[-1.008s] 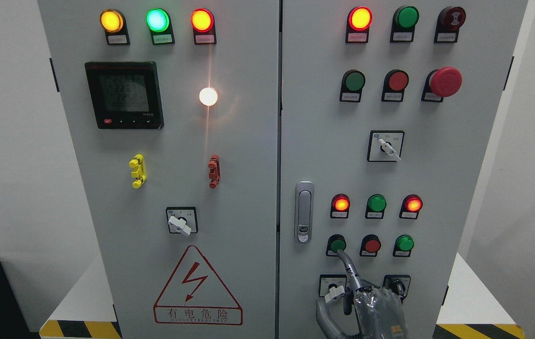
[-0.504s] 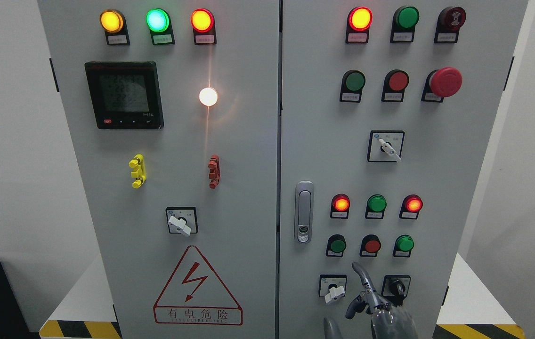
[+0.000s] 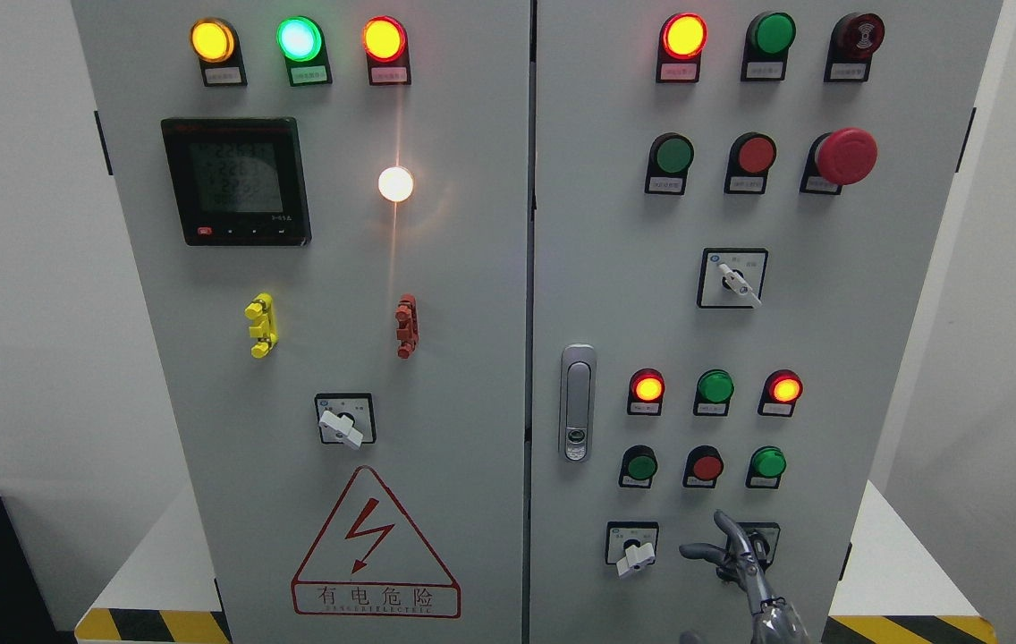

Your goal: Press green start button

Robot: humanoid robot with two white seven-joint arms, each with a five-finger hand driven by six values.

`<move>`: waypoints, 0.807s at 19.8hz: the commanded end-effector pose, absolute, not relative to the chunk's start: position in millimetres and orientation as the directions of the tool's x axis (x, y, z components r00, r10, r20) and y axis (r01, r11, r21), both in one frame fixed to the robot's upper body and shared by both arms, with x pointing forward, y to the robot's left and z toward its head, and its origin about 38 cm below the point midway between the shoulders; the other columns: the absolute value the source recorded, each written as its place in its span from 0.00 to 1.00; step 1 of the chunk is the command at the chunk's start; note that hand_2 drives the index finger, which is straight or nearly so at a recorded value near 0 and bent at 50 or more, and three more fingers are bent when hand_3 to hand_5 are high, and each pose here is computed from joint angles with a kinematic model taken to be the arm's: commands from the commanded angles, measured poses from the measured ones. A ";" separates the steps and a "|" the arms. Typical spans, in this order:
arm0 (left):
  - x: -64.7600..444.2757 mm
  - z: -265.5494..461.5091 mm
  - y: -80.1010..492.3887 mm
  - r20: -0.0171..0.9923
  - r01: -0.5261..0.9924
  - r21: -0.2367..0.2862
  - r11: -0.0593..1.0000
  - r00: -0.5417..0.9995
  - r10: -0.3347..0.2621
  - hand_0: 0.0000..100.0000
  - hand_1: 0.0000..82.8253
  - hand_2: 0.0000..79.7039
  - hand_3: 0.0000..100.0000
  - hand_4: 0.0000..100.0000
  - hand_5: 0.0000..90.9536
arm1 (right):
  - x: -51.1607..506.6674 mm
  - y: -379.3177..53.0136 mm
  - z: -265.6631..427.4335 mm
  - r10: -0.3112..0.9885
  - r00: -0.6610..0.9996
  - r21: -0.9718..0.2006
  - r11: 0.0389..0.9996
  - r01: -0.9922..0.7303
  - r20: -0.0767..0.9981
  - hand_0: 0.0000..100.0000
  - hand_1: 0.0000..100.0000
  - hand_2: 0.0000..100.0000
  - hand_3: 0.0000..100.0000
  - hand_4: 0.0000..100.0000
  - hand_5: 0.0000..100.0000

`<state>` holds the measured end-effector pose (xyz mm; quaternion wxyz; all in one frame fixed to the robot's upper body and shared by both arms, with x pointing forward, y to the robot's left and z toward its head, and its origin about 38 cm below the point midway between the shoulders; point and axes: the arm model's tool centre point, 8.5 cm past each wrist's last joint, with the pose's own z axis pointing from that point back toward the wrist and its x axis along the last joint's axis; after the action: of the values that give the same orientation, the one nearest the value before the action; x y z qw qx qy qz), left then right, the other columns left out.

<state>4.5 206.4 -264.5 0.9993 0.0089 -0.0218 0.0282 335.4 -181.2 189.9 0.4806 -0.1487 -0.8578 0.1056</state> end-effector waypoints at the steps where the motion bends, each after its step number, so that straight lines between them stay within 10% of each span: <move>1: 28.8 -264.3 206.8 0.094 -0.056 0.014 0.998 0.994 0.054 0.12 0.67 0.00 0.00 0.00 0.00 | 327.2 -179.0 207.3 0.182 -0.524 -0.176 0.982 0.063 0.832 0.00 0.00 0.00 0.08 0.08 0.03; 16: 28.8 -264.3 205.8 0.094 -0.056 0.012 0.998 0.994 0.055 0.12 0.67 0.00 0.00 0.00 0.00 | 324.6 -165.3 216.4 0.128 -0.521 -0.169 0.985 -0.033 0.844 0.00 0.00 0.00 0.01 0.00 0.00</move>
<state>4.5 206.4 -264.5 0.9993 0.0089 -0.0218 0.0282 329.4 -169.7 205.3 0.5033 -0.0392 -0.8591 0.0841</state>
